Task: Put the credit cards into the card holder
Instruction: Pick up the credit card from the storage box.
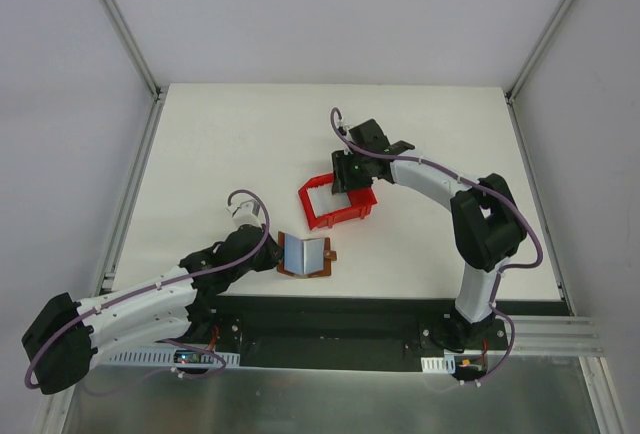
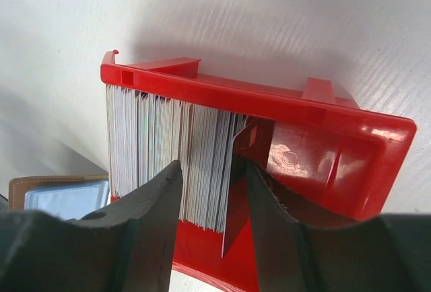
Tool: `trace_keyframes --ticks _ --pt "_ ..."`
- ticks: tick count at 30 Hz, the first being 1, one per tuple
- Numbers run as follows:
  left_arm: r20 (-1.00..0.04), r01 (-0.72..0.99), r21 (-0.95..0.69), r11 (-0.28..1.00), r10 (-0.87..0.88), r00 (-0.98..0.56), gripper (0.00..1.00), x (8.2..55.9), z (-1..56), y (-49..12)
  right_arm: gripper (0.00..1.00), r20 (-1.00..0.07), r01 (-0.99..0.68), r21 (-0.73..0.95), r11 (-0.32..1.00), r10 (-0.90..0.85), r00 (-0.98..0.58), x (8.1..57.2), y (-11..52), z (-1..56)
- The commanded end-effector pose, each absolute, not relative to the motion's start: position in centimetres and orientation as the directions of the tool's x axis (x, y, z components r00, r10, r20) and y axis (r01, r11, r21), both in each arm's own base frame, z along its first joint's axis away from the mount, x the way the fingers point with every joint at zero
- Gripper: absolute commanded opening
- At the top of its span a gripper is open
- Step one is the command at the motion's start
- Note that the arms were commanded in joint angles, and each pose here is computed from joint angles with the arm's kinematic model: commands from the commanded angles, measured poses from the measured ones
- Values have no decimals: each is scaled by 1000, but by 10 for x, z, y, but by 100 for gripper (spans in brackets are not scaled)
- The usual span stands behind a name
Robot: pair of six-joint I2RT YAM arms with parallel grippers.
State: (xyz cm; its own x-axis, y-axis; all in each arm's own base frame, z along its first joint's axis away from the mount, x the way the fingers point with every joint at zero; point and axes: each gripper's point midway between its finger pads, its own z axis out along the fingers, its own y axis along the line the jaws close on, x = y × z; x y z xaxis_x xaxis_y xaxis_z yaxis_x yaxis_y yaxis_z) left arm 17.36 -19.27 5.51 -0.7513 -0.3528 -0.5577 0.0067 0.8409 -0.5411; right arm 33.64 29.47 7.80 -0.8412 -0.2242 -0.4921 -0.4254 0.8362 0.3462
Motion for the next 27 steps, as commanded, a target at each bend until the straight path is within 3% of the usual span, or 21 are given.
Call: trace_keyframes --ticks 1,11,27 --pt "-565 24 -552 833 -353 -746 0 175 59 -198 43 -535 -441 360 822 -206 -820 335 300 106" --pt "-566 23 -545 838 -347 -748 0 174 56 -196 26 -537 -447 365 816 -207 -818 335 300 109" --pt "-567 19 -539 842 -346 -747 0 174 53 -194 12 -545 -456 382 804 -203 -814 337 299 119"
